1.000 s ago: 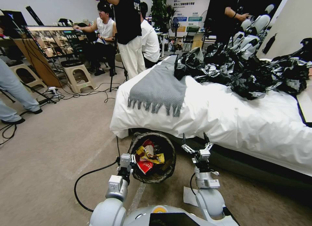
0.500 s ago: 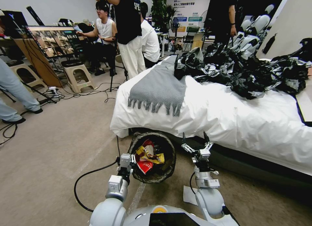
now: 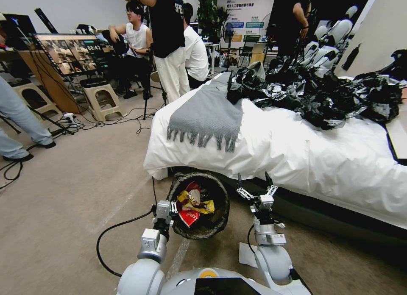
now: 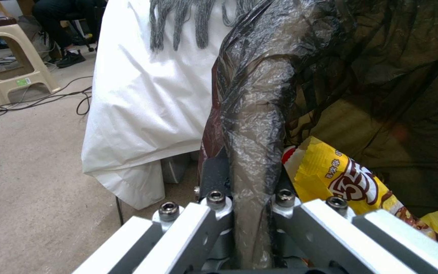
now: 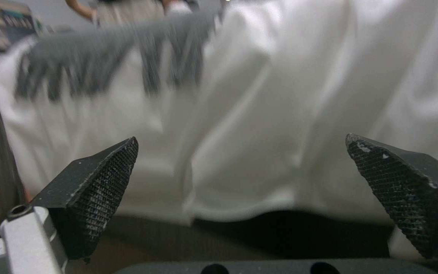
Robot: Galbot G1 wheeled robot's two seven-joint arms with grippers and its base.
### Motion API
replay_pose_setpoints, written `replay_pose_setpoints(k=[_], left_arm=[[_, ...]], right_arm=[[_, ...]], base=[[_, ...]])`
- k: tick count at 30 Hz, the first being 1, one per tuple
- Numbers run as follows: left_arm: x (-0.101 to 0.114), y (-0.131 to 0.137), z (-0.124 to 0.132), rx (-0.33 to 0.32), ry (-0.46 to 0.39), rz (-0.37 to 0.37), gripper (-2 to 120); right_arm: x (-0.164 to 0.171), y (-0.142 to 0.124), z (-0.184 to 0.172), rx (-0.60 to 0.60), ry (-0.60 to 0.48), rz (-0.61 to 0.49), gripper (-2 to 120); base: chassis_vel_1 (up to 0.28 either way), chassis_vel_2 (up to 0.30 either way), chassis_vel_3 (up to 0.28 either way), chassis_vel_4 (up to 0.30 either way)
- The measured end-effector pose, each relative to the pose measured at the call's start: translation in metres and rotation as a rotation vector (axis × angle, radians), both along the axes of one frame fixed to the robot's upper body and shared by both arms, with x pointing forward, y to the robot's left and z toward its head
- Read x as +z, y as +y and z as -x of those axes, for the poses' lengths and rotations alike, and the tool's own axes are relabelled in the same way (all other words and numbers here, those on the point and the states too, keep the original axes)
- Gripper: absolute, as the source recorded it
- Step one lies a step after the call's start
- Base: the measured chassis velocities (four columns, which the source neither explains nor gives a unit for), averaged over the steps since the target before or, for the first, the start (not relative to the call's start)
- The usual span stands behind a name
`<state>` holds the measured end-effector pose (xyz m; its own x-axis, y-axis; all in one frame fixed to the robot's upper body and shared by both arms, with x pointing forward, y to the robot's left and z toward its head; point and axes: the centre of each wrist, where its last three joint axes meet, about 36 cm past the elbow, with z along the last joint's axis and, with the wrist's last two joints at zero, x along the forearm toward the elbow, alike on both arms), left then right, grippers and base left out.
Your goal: Pick up the trash bin, then pick up the garbage from the floor and place it into the trash bin.
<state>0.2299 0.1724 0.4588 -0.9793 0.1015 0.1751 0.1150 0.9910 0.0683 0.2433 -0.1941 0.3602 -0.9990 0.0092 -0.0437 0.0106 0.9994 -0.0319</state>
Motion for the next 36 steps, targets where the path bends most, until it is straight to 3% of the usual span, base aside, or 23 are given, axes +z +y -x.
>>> replay_pose_setpoints(k=[5, 9, 15, 17, 18, 23, 27, 36], left_arm=[[0.0, 0.0, 0.0, 0.0, 0.0, 0.002, 0], [0.0, 0.0, -0.001, 0.0, -0.001, 0.003, 0], [-0.001, -0.001, 0.0, -0.001, 0.004, 0.006, 0], [-0.001, -0.001, 0.0, -0.001, 0.004, 0.005, 0], [-0.001, -0.001, 0.001, -0.002, 0.007, 0.003, 0], [-0.001, -0.001, 0.001, -0.004, 0.006, 0.003, 0], [-0.001, -0.001, 0.001, -0.006, 0.006, 0.002, 0], [-0.002, -0.001, 0.001, -0.012, 0.006, 0.0, 0]], right_arm=[[0.004, -0.012, 0.019, -0.034, 0.246, 0.025, 100], [0.005, -0.02, 0.024, -0.025, 0.329, 0.047, 100], [0.009, -0.036, 0.034, -0.02, 0.558, 0.048, 100], [0.009, -0.036, 0.035, -0.02, 0.564, 0.048, 100], [0.008, -0.041, 0.039, -0.011, 0.627, 0.051, 100], [-0.001, -0.05, 0.049, 0.0, 0.718, 0.06, 100], [-0.007, -0.054, 0.051, 0.001, 0.748, 0.064, 100], [-0.038, -0.073, 0.05, 0.07, 0.893, 0.066, 100]], base=[[0.0, 0.0, 0.0, 0.0], [0.0, 0.0, 0.0, 0.0], [0.0, 0.0, 0.0, 0.0], [0.0, 0.0, 0.0, 0.0], [0.0, 0.0, 0.0, 0.0], [0.0, 0.0, 0.0, 0.0], [0.0, 0.0, 0.0, 0.0], [0.0, 0.0, 0.0, 0.0]])
